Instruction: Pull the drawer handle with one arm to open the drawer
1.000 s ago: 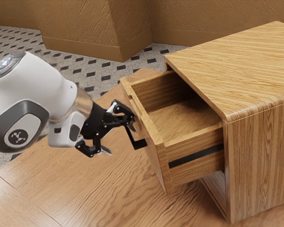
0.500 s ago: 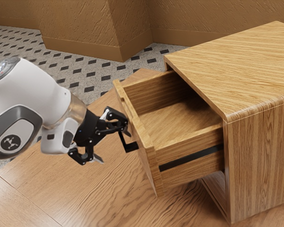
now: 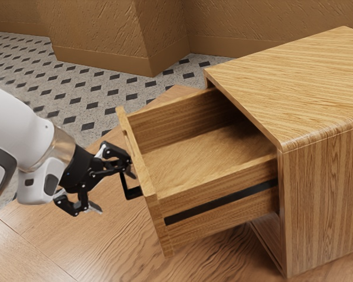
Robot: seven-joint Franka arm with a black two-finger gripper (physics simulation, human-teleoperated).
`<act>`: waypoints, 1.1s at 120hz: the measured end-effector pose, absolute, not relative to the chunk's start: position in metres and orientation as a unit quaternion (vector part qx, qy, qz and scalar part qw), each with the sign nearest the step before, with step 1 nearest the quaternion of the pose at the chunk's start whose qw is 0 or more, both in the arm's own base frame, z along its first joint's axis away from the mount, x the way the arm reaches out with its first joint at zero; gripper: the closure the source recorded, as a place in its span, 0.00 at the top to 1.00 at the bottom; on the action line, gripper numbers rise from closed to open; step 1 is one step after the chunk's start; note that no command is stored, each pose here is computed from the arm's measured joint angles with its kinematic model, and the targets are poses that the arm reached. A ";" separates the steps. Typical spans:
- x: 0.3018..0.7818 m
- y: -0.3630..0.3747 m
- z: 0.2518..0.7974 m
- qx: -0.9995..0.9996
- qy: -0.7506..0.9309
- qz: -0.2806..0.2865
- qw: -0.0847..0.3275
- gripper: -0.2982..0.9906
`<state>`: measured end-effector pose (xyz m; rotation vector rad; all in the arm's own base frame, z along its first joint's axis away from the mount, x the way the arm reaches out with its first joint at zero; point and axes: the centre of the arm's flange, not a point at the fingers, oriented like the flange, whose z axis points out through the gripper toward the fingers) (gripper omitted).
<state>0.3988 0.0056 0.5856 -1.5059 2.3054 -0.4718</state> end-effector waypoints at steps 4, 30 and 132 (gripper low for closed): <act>0.395 0.007 0.586 -0.532 0.812 -0.166 0.173 0.78; 0.369 0.020 0.588 -0.542 0.803 -0.172 0.176 0.77; 0.312 0.053 0.596 -0.568 0.790 -0.162 0.167 0.70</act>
